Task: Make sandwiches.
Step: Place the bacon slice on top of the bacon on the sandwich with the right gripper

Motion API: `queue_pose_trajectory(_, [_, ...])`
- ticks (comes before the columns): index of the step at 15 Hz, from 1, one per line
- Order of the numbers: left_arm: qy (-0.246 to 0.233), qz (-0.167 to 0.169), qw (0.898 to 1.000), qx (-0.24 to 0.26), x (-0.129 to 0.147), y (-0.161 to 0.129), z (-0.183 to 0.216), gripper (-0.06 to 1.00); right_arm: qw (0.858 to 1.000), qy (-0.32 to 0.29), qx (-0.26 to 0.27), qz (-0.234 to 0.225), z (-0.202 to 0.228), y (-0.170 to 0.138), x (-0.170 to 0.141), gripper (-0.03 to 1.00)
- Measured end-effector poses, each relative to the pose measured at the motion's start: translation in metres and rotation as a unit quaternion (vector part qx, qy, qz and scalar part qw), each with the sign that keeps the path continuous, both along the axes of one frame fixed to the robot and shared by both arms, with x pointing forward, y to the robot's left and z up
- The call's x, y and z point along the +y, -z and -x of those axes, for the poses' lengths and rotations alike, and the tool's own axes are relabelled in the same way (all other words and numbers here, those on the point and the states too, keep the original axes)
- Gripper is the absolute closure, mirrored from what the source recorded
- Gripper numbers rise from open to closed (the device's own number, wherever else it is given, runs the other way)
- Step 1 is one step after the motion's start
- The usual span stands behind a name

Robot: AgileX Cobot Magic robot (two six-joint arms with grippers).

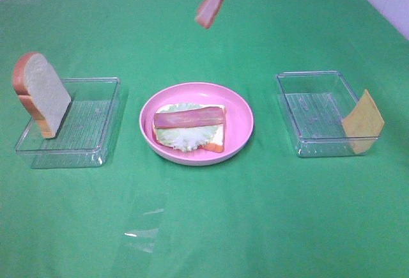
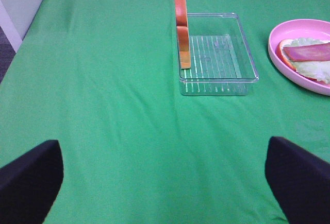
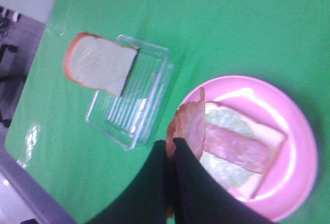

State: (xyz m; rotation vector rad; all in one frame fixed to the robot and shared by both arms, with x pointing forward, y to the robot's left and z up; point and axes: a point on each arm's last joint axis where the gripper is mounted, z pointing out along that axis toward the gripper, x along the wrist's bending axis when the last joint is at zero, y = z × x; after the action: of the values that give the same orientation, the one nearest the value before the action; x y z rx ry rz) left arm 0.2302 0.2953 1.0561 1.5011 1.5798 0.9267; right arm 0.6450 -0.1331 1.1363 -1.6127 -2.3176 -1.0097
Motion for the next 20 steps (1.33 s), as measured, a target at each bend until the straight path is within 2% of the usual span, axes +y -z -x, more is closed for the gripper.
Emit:
queue_pose_trajectory(3, [0.0,0.0,1.0,0.0,0.0,0.0,0.0,-0.03,0.996,-0.066,0.039,-0.042,0.007,0.022,0.049,0.95])
queue_pose_trajectory(5, [0.0,0.0,1.0,0.0,0.0,0.0,0.0,-0.03,0.992,-0.1,0.064,-0.052,0.01,0.043,0.076,0.95])
queue_pose_trajectory(8, [0.0,0.0,1.0,0.0,0.0,0.0,0.0,-0.03,0.985,-0.129,0.103,-0.047,0.011,0.081,0.105,0.95])
queue_pose_trajectory(9, [0.0,0.0,1.0,0.0,0.0,0.0,0.0,-0.03,0.984,-0.13,0.116,-0.039,0.004,0.107,0.111,0.95])
queue_pose_trajectory(11, [0.0,0.0,1.0,0.0,0.0,0.0,0.0,-0.03,0.983,-0.128,0.127,-0.029,-0.002,0.13,0.114,0.95])
queue_pose_trajectory(14, [0.0,0.0,1.0,0.0,0.0,0.0,0.0,-0.03,0.982,-0.13,0.125,0.049,-0.01,0.165,0.107,0.95])
queue_pose_trajectory(17, [0.0,0.0,1.0,0.0,0.0,0.0,0.0,-0.03,0.977,-0.122,0.099,0.146,-0.016,0.176,0.093,0.95])
queue_pose_trajectory(20, [0.0,0.0,1.0,0.0,0.0,0.0,0.0,-0.03,0.972,-0.113,0.087,0.185,-0.019,0.179,0.086,0.95])
